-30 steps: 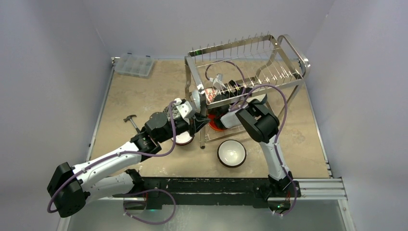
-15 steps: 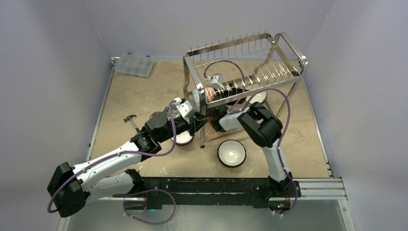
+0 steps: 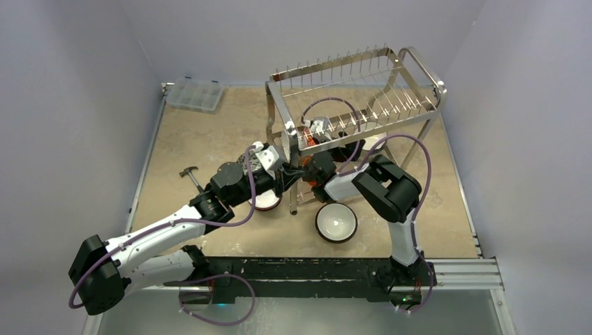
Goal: Load the bowls into the dish rack
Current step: Adjust the dish rack at the center of the board.
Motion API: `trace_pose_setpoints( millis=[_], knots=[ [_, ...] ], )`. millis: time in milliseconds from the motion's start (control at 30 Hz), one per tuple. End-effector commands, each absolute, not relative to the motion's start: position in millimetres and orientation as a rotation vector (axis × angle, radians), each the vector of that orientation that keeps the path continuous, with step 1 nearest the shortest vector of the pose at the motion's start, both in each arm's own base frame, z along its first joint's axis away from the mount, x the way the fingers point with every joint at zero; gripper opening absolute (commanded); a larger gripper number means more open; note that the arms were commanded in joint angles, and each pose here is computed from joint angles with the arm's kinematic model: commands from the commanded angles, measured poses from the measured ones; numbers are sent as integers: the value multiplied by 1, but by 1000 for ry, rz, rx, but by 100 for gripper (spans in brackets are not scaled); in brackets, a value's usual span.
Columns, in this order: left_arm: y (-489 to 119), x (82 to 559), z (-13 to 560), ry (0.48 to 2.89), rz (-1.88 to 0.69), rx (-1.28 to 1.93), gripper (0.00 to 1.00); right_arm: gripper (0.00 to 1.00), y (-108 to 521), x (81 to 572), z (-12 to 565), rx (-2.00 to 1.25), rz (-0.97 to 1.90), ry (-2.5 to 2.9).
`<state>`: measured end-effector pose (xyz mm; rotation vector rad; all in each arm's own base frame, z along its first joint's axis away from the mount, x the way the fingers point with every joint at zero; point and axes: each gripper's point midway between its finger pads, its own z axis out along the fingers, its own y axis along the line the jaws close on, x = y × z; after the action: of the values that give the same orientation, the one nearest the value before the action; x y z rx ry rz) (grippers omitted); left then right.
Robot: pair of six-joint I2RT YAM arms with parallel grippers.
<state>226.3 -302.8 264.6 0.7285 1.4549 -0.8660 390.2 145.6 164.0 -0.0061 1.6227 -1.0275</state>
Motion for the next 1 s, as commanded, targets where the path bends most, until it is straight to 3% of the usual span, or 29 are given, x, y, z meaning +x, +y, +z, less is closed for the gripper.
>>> trace_pose_setpoints(
  millis=[0, 800, 967],
  knots=[
    [-286, 257, 290, 1441, -766, 561, 0, 99, 141, 372, 216, 480, -524, 1401],
    [-276, 266, 288, 1472, -703, 506, 0, 99, 151, 305, 222, 342, -243, 1371],
    [-273, 269, 285, 1495, -683, 488, 0, 99, 177, 301, 218, 253, -14, 1405]
  ],
)
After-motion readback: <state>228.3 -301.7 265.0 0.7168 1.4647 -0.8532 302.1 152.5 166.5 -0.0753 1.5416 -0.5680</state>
